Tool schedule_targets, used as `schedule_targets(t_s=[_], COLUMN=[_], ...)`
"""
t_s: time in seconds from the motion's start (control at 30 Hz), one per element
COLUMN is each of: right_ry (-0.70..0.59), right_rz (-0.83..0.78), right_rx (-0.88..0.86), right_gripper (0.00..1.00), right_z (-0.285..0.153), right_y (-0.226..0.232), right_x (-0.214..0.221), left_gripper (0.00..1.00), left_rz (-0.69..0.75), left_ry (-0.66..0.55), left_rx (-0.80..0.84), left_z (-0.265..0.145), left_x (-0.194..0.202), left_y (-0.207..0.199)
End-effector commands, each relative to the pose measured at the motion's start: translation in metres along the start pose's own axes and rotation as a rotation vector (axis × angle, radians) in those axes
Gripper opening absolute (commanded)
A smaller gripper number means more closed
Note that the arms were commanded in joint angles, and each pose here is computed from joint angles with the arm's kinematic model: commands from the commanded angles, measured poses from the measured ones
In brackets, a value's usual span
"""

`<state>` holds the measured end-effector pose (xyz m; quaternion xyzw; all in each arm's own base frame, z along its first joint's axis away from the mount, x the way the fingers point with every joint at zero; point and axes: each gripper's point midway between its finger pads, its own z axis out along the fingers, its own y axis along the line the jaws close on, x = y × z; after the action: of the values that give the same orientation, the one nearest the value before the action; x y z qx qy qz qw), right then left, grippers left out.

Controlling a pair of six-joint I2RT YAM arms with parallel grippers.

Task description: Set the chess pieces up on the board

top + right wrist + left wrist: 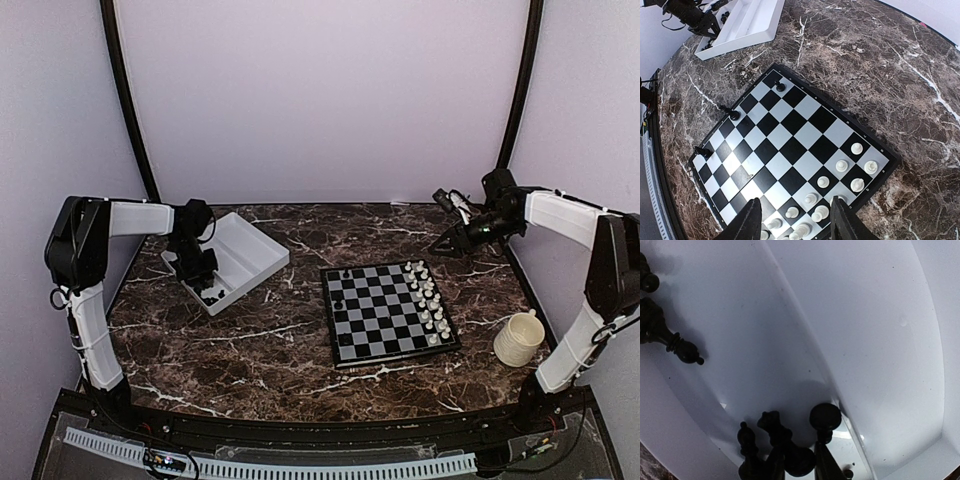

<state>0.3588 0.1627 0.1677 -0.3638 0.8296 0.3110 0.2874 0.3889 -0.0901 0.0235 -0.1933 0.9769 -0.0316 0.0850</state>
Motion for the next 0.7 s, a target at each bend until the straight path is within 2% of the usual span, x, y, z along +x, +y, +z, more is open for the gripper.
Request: schedule_targets(t_s=[0.0, 0.2, 0.5, 0.67], right_ry=[-0.002, 0.006, 0.026, 0.019], right_rz=[-0.002, -0.009, -0.035, -0.061], right_rx=[-0.013, -0.023, -0.032, -0.029], right_gripper=[0.48, 0.48, 0.48, 0.48], right_z=[0.003, 0.006, 0.011, 0.007], right_y=[0.001, 0.005, 0.017, 0.024], right_x=[-0.006, -0.008, -0.012, -0.018], left_gripper=[0.20, 0.16, 0.14, 0.14], left_rz=[0.019, 0.074, 0.263, 0.418], left_ry=[0.015, -0.018, -0.085, -0.122], left_rx=[-0.037, -0.015, 0.034, 0.095], left_z=[0.006, -0.014, -0.051, -0.061], left_x=[-0.001, 0.001, 0.008, 0.019], left_y=[0.009, 0.008, -0.005, -0.028])
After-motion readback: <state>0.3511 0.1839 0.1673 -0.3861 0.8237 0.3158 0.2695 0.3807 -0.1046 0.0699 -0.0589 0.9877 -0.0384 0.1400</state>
